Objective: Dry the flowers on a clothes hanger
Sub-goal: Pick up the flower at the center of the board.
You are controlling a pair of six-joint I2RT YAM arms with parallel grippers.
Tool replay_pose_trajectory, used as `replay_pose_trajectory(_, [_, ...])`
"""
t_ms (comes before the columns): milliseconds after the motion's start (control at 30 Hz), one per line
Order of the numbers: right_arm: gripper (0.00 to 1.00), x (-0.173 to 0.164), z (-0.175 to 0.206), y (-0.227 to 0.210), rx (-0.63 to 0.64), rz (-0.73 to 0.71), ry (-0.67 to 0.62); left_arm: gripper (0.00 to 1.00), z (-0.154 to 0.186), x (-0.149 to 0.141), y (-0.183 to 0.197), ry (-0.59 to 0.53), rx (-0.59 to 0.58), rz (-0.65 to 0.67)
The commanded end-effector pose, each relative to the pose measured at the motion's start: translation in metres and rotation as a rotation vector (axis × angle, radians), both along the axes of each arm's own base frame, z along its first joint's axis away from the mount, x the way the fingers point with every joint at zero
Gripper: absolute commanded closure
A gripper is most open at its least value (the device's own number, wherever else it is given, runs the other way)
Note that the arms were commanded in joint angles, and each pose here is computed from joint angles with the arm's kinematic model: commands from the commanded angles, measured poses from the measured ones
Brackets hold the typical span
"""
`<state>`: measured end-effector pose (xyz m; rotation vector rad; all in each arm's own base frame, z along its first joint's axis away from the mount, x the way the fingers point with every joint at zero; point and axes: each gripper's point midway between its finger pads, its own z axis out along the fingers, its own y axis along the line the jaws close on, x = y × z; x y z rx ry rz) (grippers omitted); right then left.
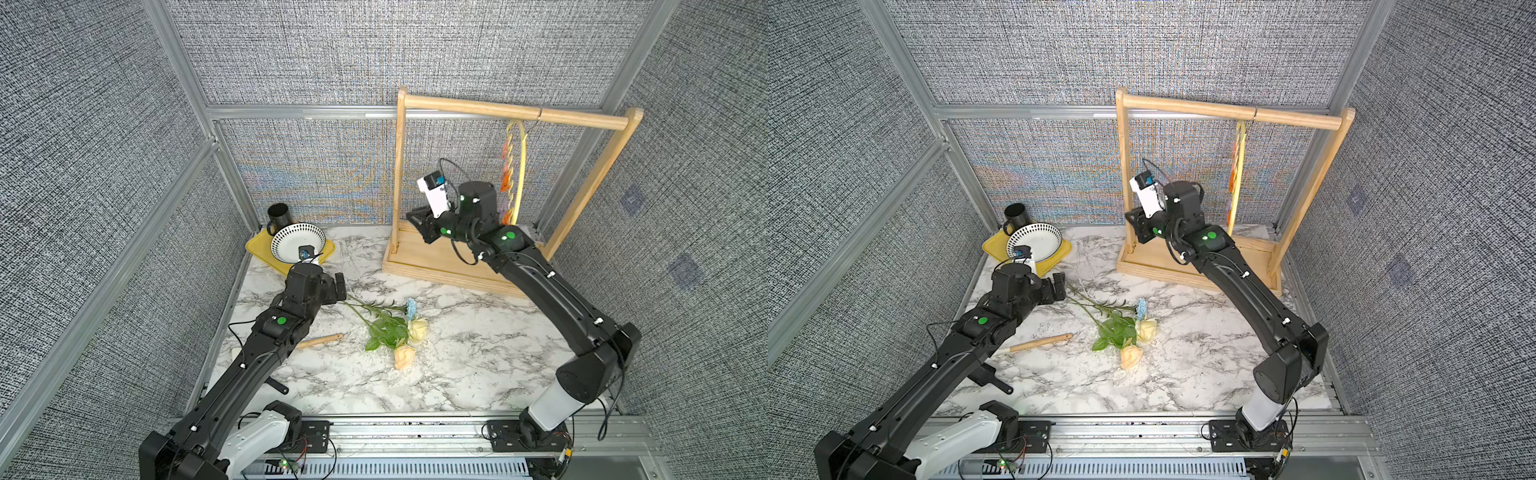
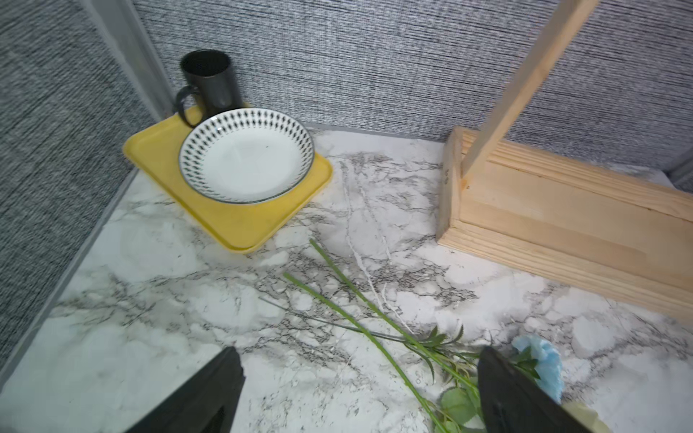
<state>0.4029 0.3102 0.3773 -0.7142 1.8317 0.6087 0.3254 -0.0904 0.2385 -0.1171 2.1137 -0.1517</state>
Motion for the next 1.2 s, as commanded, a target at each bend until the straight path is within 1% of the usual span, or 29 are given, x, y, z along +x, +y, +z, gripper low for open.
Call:
replay_pose_trajectory(0, [0.69,-0.019,-0.042,0.017,-0.130,0.071,0.053,0.00,-0.006,-0.004,0.028,0.044,-0.021,0.164])
replay_pose_trajectory(67, [0.58,-0.030,-0.068,0.030,-0.195,0.110,0.095,0.00,-0.013,-0.006,0.043,0.090,-0.057,0.243])
replay_pose_trajectory(100, [0.57,-0.036,-0.083,0.036,-0.226,0.132,0.121,0.00,-0.018,-0.008,0.049,0.122,-0.080,0.273])
replay_pose_trajectory(200, [0.56,-0.051,-0.124,0.053,-0.287,0.190,0.194,0.00,-0.038,-0.013,0.069,0.220,-0.125,0.367])
replay_pose_trajectory(300, [0.56,-0.064,-0.157,0.067,-0.341,0.244,0.277,0.00,-0.053,-0.017,0.081,0.298,-0.129,0.434])
replay_pose_trajectory(467, [0.57,-0.076,-0.217,0.073,-0.459,0.277,0.430,0.00,-0.068,-0.018,0.080,0.369,-0.129,0.433])
replay_pose_trajectory(533, [0.57,-0.079,-0.237,0.070,-0.499,0.272,0.513,0.00,-0.072,-0.018,0.078,0.389,-0.146,0.430])
replay_pose_trajectory(633, [0.58,-0.087,-0.262,0.064,-0.559,0.268,0.610,0.00,-0.075,-0.015,0.074,0.395,-0.165,0.412])
replay_pose_trajectory(700, [0.61,-0.092,-0.277,0.057,-0.603,0.261,0.649,0.00,-0.078,-0.014,0.073,0.400,-0.170,0.413])
replay_pose_trajectory(800, [0.64,-0.095,-0.292,0.045,-0.647,0.227,0.672,0.00,-0.081,-0.013,0.069,0.416,-0.191,0.401])
replay_pose_trajectory(933, [0.66,-0.096,-0.309,0.037,-0.687,0.224,0.691,0.00,-0.089,-0.012,0.067,0.428,-0.193,0.390])
replay_pose_trajectory(1167, [0.70,-0.083,-0.326,0.036,-0.733,0.191,0.660,0.00,-0.096,-0.008,0.055,0.467,-0.206,0.327])
